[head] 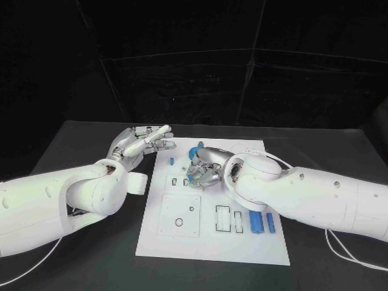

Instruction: Assemble the parts on the task board

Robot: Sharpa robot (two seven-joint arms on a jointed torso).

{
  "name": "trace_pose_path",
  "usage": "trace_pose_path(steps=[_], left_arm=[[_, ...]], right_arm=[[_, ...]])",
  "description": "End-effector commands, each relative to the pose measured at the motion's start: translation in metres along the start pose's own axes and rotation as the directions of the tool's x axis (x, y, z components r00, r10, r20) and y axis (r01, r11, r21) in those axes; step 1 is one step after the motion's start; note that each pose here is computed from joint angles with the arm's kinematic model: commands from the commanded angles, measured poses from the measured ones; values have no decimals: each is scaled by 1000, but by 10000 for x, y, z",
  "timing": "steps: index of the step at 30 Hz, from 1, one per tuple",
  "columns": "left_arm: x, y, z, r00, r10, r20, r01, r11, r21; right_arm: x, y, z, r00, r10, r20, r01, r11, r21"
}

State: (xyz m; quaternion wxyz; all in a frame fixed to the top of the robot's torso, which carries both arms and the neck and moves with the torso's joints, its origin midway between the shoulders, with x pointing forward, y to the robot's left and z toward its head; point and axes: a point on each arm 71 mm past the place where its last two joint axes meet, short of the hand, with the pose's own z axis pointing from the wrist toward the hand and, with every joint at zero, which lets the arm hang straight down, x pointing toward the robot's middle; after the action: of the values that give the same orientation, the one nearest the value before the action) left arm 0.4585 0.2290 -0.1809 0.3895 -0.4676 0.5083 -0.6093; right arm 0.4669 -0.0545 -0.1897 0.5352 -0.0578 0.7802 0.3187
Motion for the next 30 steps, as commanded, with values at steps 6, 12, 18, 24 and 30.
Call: trace_pose_path(steps=[6,12,18,24,30], left_arm=[[16,-17,1,1000,-9,-13,9,1000,9],[18,-17,0,1000,-10,-14,10,1000,8],[19,-16,-1,1000,-10,-15,10,1000,7],[24,-15,-2,1000,-11,-16,11,1000,6],[22,-15,-2,1000,-10,-16,11,1000,5]], right_arm=[[6,-2,9,998,-56,-3,56,998,5],[8,-13,9,998,-70,-8,70,998,11],[24,-8,14,997,-80,-24,80,997,12],[38,-9,20,996,-87,-37,87,996,14],[45,-19,20,994,-98,-47,99,995,21]])
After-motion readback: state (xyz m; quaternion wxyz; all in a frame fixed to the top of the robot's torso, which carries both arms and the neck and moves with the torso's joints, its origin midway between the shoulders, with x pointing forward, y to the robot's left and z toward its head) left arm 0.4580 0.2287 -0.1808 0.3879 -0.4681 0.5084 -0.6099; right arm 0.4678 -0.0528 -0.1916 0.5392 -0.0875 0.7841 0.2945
